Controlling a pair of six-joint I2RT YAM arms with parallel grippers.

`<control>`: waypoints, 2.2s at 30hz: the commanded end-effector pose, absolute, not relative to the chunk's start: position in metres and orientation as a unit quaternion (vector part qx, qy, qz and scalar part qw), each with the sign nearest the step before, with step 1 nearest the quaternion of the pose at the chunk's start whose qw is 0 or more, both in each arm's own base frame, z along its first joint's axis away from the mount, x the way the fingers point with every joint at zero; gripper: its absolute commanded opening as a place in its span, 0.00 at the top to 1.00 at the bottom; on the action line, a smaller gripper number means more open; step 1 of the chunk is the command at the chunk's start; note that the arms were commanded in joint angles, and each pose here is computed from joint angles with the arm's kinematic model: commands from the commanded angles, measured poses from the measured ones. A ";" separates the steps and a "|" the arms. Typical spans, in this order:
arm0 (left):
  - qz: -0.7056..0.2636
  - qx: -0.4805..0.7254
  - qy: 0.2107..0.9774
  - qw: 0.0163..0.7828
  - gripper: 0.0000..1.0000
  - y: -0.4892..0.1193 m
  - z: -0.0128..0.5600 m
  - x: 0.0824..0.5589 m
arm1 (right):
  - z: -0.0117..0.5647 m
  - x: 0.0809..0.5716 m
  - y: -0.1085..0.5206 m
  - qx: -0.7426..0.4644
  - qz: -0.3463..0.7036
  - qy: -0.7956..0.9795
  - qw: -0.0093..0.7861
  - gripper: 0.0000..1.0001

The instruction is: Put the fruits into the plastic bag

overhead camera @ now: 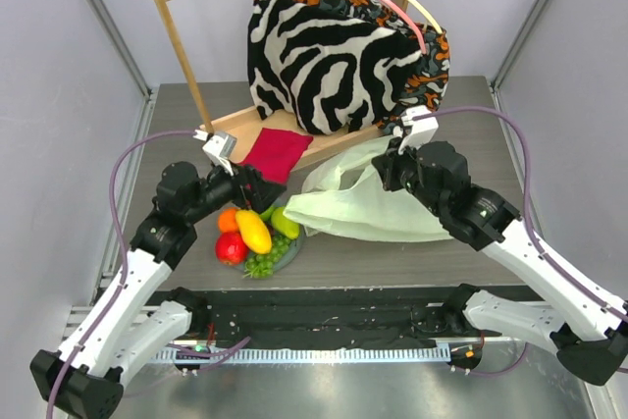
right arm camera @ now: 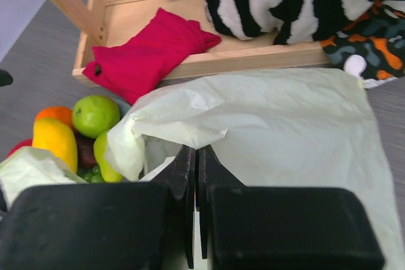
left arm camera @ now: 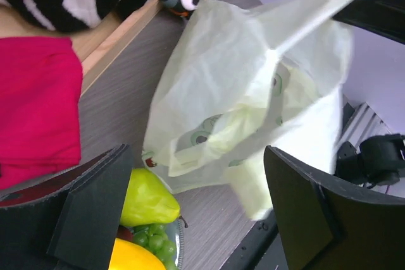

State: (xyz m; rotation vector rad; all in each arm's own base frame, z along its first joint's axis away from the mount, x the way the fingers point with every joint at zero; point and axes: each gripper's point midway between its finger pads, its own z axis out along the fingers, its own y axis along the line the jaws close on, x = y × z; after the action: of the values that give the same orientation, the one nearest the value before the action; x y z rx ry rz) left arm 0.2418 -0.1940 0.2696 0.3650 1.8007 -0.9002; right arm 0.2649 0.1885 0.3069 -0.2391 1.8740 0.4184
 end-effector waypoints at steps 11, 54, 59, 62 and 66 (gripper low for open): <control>-0.343 0.254 0.776 0.464 0.15 -0.244 0.261 0.243 | 0.329 0.269 0.220 -0.162 0.314 0.760 0.545 0.99; -0.303 0.207 0.802 0.471 0.26 -0.320 0.176 0.245 | 0.315 0.280 0.210 -0.113 0.376 0.765 0.511 0.99; -0.340 0.213 0.781 0.478 0.62 -0.338 0.186 0.246 | 0.312 0.280 0.211 -0.115 0.379 0.765 0.507 0.99; -0.356 0.221 0.767 0.487 0.89 -0.345 0.199 0.246 | 0.310 0.281 0.212 -0.120 0.376 0.767 0.505 0.99; -0.371 0.233 0.743 0.505 1.00 -0.346 0.234 0.245 | 0.301 0.287 0.211 -0.123 0.360 0.779 0.499 0.99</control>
State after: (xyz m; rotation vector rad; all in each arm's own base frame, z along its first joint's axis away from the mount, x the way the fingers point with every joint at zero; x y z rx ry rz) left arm 0.2408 -0.3332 0.1709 0.5527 1.9734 -0.8071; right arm 0.2781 0.2085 0.2936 -0.2770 1.9164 0.8820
